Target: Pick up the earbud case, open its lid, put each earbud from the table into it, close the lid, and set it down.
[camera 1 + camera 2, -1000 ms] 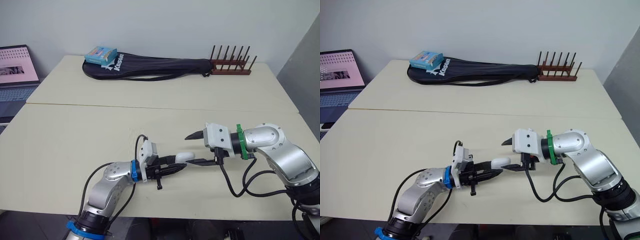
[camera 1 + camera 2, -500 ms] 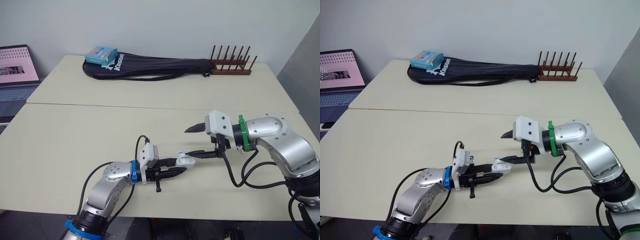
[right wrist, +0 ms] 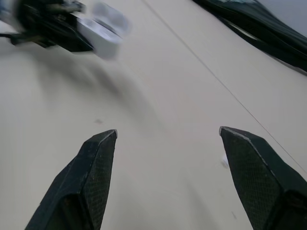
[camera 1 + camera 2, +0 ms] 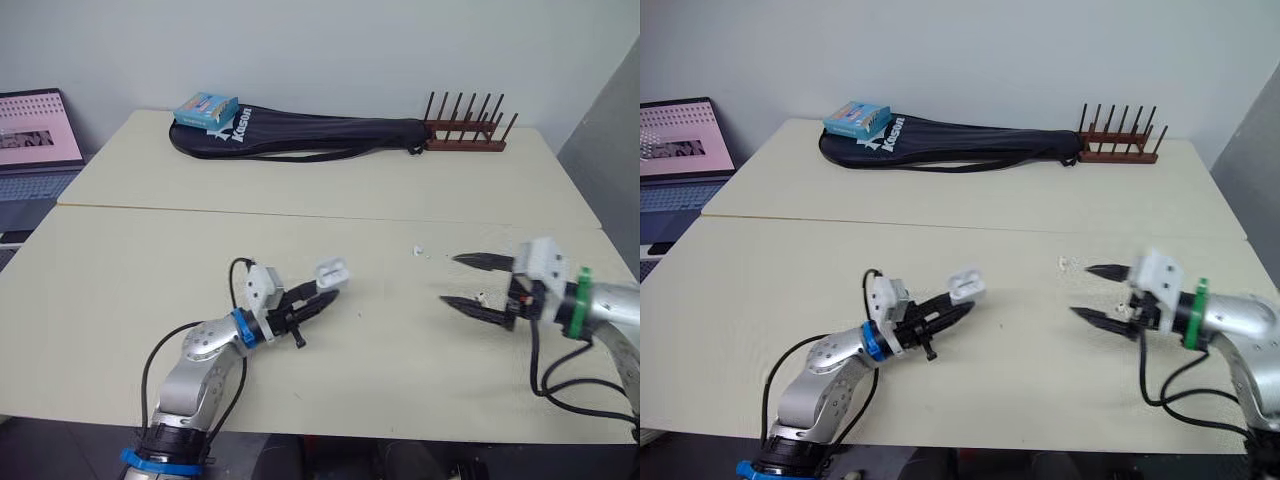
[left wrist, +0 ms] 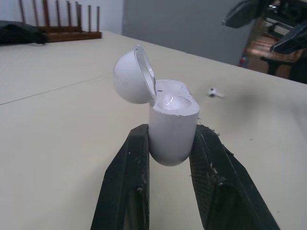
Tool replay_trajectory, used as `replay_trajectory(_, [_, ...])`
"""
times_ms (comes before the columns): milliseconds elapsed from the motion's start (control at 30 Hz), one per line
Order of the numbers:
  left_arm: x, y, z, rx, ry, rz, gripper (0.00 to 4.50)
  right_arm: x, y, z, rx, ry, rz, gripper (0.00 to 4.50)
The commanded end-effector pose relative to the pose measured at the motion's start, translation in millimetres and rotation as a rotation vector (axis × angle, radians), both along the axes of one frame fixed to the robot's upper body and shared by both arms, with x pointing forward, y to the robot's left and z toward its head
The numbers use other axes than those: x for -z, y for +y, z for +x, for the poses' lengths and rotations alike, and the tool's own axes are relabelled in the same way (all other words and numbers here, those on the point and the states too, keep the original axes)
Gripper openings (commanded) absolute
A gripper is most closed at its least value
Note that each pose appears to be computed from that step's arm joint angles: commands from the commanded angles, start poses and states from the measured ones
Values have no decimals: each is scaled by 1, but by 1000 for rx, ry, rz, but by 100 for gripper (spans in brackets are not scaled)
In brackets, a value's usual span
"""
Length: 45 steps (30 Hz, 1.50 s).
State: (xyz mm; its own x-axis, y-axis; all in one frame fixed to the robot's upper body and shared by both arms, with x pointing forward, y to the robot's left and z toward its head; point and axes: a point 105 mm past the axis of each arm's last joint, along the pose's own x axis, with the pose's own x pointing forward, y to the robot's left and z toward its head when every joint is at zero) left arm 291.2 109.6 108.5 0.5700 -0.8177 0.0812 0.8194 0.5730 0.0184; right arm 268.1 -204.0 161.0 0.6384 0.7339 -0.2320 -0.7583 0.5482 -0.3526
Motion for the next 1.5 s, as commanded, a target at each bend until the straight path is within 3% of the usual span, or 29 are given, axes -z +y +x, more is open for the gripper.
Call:
replay_trajectory(33, [-8, 18, 1, -95, -42, -10, 80, 9, -43, -12, 180, -46, -17, 356])
replay_trajectory(167, [-4, 27, -1, -140, -48, 7, 80, 39, -74, -34, 304, 38, -38, 356])
replay_trajectory(300, [-5, 36, 5, -209, -59, -3, 80, 64, -103, -55, 405, 110, -56, 442])
replay_trajectory(533, [-6, 45, 11, -261, -65, -4, 80, 63, -103, -48, 410, 89, -49, 450])
replay_trajectory(633, [-5, 46, 12, -263, -69, 5, 80, 53, -79, -35, 347, 60, -9, 450])
replay_trajectory(833, [-4, 46, 14, -259, -67, 17, 80, 32, 4, 26, 270, -27, 139, 450])
replay_trajectory(1100, [-4, 43, 17, -244, -73, 30, 80, 51, 44, 89, 405, 37, 174, 450])
replay_trajectory(1367, [-2, 39, 17, -238, -72, 35, 80, 65, 61, 125, 584, 93, 222, 450])
replay_trajectory(1500, [-2, 38, 16, -238, -71, 35, 80, 74, 59, 129, 662, 135, 205, 450])
